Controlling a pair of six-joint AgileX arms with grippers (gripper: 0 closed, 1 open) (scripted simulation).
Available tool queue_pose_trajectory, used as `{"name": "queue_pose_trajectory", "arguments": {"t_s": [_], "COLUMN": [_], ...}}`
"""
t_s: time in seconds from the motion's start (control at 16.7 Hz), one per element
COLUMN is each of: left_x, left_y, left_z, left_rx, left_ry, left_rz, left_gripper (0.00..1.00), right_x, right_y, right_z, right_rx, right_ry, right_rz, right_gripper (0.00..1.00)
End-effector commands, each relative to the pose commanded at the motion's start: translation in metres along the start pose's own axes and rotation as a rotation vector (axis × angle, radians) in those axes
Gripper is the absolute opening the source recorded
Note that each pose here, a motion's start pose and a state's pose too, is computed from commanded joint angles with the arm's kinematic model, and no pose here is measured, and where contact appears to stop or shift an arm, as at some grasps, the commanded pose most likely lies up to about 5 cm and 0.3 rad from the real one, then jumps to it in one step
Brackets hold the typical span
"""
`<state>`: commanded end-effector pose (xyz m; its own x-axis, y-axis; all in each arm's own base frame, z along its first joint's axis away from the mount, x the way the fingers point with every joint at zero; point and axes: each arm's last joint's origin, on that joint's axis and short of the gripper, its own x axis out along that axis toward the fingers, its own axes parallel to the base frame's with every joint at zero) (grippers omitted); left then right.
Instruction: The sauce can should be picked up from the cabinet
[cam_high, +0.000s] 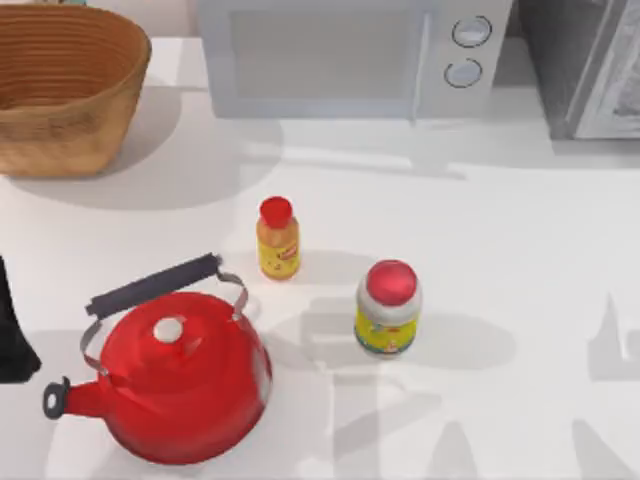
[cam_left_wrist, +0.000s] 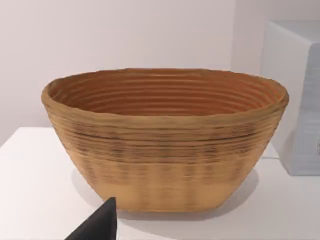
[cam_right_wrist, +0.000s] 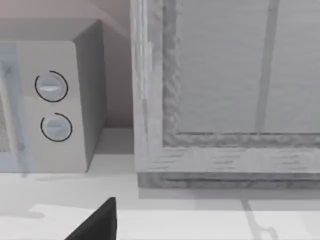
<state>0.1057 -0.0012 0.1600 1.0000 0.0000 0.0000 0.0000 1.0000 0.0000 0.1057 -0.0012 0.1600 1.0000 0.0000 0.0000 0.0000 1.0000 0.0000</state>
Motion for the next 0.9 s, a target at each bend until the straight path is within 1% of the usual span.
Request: {"name": "queue_pose_trajectory", "arguments": {"t_s": [0.18, 0.36, 0.54, 0.72, 0.9], "left_x": [0.000, 0.000, 0.000, 0.000, 0.000], "left_y": [0.000, 0.000, 0.000, 0.000, 0.000], "left_z": [0.000, 0.000, 0.000, 0.000, 0.000], "left_rx": [0.000, 0.000, 0.000, 0.000, 0.000], "left_ry": [0.000, 0.000, 0.000, 0.000, 0.000], "left_rz": [0.000, 0.000, 0.000, 0.000, 0.000], "left_gripper": [1.00, 1.00, 1.00, 1.00, 1.00], "right_x": [0.000, 0.000, 0.003, 0.014, 0.036], "right_y": [0.000, 0.001, 0.002, 0.006, 0.011], "right_z": [0.003, 0.027, 0.074, 0.133, 0.196], "right_rx": [0.000, 0.000, -0.001, -0.002, -0.003], "right_ry": [-0.001, 0.001, 0.005, 0.012, 0.018], "right_rz": [-0.001, -0.008, -0.012, -0.012, -0.008], "right_gripper": [1.00, 1.00, 1.00, 1.00, 1.00]}}
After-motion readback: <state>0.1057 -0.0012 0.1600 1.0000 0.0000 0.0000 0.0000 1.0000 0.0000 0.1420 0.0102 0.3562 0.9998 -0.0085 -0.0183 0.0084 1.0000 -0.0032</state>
